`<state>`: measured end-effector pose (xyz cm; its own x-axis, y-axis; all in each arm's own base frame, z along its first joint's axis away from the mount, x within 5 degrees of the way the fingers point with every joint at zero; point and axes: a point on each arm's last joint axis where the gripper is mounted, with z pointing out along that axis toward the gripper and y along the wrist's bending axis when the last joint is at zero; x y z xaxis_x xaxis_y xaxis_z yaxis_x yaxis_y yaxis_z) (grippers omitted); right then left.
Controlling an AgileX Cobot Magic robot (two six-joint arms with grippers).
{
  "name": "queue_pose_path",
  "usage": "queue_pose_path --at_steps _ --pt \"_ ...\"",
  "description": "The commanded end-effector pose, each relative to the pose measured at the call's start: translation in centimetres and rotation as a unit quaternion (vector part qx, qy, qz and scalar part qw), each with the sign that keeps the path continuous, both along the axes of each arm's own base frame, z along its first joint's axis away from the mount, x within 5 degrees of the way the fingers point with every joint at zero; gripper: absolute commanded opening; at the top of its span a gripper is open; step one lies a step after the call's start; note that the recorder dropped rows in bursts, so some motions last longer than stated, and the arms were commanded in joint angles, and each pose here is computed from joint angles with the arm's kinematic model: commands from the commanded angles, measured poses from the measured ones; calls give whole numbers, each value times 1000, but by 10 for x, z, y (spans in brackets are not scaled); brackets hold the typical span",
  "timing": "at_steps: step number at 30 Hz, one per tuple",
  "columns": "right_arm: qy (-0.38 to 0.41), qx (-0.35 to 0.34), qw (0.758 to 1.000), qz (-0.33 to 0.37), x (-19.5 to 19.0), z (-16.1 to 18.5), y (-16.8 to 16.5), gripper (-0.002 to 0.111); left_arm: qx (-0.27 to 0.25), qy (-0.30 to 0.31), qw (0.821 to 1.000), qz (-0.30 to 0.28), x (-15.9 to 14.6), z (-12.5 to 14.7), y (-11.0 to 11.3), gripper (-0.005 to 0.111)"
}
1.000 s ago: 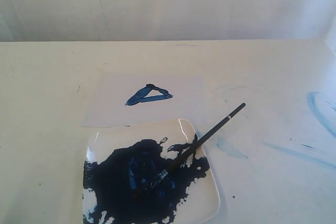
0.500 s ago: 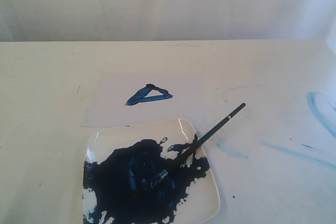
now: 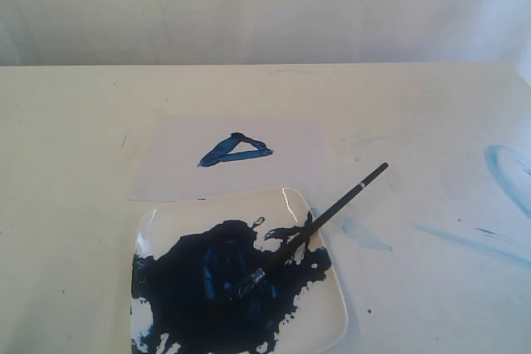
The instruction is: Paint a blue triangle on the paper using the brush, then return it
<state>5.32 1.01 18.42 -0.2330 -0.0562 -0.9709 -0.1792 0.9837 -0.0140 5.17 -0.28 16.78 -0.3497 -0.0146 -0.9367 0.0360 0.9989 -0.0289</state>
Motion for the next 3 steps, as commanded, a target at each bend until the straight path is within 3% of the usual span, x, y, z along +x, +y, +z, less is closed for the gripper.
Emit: queue_pose_path --at_steps 1,3 --pt "-6 1 1000 -2 0 0 0 0 -7 2 1000 -1 0 -1 -1 0" --pt "-6 1 1000 -2 0 0 0 0 -7 2 1000 -1 0 -1 -1 0"
